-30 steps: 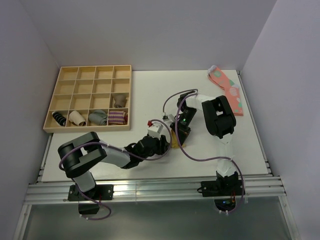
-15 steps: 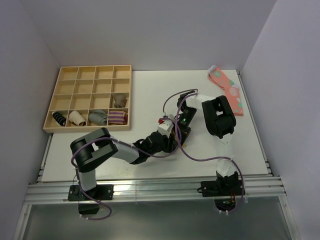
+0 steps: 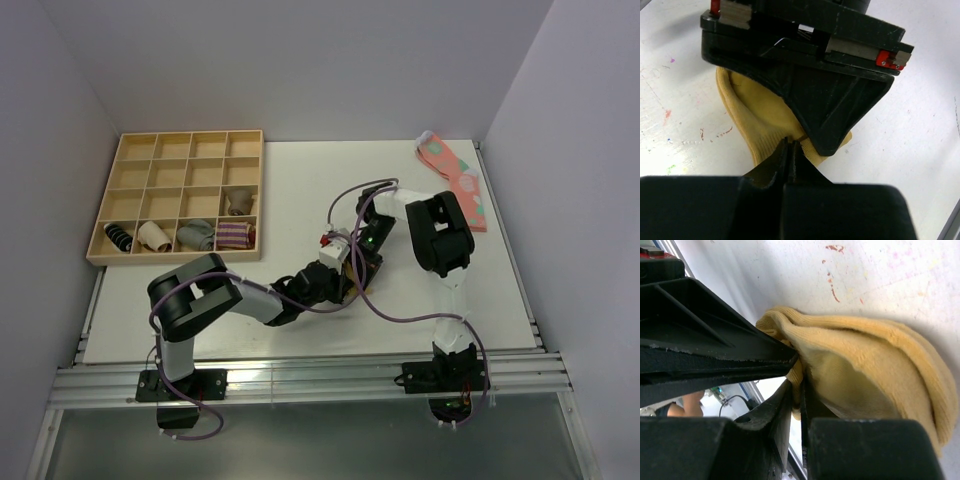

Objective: Roll the socks
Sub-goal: Adjust the sock at the center of the board.

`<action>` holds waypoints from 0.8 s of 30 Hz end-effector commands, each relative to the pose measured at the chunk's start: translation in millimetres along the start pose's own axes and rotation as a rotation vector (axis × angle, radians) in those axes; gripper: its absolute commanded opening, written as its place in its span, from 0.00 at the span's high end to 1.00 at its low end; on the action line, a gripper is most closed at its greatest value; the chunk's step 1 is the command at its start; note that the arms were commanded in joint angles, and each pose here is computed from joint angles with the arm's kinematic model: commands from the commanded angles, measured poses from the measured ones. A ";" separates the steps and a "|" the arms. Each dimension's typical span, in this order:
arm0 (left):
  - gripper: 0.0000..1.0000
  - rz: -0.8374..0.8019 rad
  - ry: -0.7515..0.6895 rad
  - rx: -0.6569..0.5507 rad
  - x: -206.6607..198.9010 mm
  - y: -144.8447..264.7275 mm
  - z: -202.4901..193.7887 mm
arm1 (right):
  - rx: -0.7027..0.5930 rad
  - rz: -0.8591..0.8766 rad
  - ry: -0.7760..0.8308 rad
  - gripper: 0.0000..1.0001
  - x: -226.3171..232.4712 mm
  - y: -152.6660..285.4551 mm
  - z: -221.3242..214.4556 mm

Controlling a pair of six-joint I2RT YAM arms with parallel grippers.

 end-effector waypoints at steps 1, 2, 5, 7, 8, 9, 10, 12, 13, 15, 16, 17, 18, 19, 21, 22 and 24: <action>1.00 0.048 0.000 0.050 9.4 -2.3 -9.6 | -0.029 -0.100 0.042 0.84 -9.0 8.2 -3.2; 1.00 0.049 0.011 0.059 9.7 -1.5 -11.5 | -0.042 -0.112 0.042 0.79 -9.3 10.1 -3.0; 1.00 0.067 0.025 0.088 12.9 -0.9 -17.9 | -0.110 -0.158 0.061 0.68 -5.7 19.4 0.7; 1.00 0.076 0.034 0.104 14.4 -1.2 -21.6 | -0.145 -0.166 0.054 0.62 -4.1 22.4 0.3; 1.00 0.084 0.043 0.119 14.8 -1.4 -23.6 | -0.177 -0.190 0.068 0.59 -3.5 28.0 2.6; 1.00 0.089 0.051 0.128 15.7 -1.5 -25.8 | -0.198 -0.200 0.060 0.58 -3.4 31.0 2.9; 1.00 0.091 0.058 0.137 15.9 -1.2 -27.4 | -0.213 -0.204 0.057 0.57 -2.6 31.3 1.7; 1.00 0.106 0.076 0.156 17.3 -0.4 -30.9 | -0.270 -0.251 0.075 0.55 -2.5 41.9 2.6; 1.00 0.111 0.080 0.162 17.5 -0.7 -31.5 | -0.289 -0.243 0.078 0.55 -0.8 41.6 0.2; 1.00 0.128 0.088 0.192 18.6 -1.0 -35.4 | -0.352 -0.285 0.121 0.54 2.1 54.0 -0.4; 1.00 0.132 0.093 0.205 18.2 -1.4 -36.3 | -0.366 -0.292 0.130 0.53 3.3 54.4 -4.5; 1.00 0.127 0.103 0.209 15.7 -2.7 -35.2 | -0.398 -0.313 0.158 0.53 9.0 61.6 -5.1; 1.00 0.131 0.108 0.221 16.1 -1.9 -36.8 | -0.433 -0.346 0.187 0.52 6.2 67.9 -5.9; 1.00 0.132 0.117 0.230 15.9 -1.9 -37.5 | -0.443 -0.351 0.198 0.52 7.1 66.6 -10.4; 1.00 0.138 0.154 0.247 18.4 -2.6 -37.4 | -0.490 -0.381 0.265 0.52 13.4 75.3 -11.8; 1.00 0.135 0.178 0.275 18.0 -1.4 -39.7 | -0.499 -0.387 0.264 0.52 12.9 74.2 -17.2; 1.00 0.143 0.208 0.285 22.2 -2.0 -36.9 | -0.539 -0.426 0.315 0.53 18.1 79.7 -17.7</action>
Point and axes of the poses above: each gripper's point midway between its finger pads, its own y axis back along the fingers, its own x axis along the line the jaws close on, z = x × y, the point moved 7 cm from there along y, back along the fingers, and after that the axes turned 6 degrees about y, right-handed, at the moved point
